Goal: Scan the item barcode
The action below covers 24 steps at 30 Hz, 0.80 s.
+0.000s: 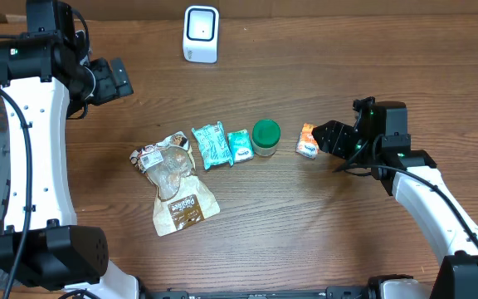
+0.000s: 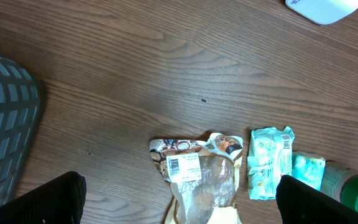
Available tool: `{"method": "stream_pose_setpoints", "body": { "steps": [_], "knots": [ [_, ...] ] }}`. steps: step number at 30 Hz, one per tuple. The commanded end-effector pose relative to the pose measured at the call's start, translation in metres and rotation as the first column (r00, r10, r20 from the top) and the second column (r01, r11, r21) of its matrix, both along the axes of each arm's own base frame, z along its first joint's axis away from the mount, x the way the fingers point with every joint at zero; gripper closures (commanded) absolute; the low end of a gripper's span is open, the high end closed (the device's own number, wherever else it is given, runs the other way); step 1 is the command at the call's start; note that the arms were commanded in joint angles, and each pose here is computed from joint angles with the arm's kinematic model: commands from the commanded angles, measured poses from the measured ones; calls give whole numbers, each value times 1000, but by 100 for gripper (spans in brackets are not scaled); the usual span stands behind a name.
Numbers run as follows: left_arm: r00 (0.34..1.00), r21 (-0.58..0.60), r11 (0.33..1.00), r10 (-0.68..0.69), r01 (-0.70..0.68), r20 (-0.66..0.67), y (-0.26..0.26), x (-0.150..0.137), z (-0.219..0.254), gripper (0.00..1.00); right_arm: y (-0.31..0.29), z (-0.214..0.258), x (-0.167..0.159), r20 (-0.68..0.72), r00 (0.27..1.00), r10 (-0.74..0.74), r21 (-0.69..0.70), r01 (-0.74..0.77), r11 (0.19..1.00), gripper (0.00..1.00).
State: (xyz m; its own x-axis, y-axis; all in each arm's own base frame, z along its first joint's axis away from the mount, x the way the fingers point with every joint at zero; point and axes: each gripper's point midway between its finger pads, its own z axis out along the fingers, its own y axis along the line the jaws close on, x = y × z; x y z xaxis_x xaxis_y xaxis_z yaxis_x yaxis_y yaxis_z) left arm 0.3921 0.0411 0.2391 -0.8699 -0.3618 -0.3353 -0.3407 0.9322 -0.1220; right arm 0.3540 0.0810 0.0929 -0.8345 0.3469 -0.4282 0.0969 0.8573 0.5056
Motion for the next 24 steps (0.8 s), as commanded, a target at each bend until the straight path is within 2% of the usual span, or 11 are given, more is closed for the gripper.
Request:
{"method": "stream_pose_setpoints", "body": {
  "steps": [1, 6, 8, 15, 24],
  "knots": [
    [1000, -7, 1000, -4, 5, 23, -2, 0, 7, 0, -11, 6, 6, 6, 998, -63, -35, 63, 997, 36],
    [1000, -7, 1000, -5, 5, 23, -2, 0, 7, 0, -3, 11, -5, -82, 994, -66, 21, 68, 997, 50],
    [1000, -7, 1000, -4, 5, 23, -2, 0, 7, 0, -4, 20, -8, -114, 991, -68, 12, 70, 997, 51],
    [1000, -7, 1000, -4, 5, 23, -2, 0, 7, 0, 2, 61, -2, -108, 993, -52, 12, 54, 998, 50],
    [1000, -7, 1000, -4, 5, 23, -2, 0, 7, 0, 9, 56, -3, -123, 992, -34, 4, 35, 999, 46]
  ]
}}
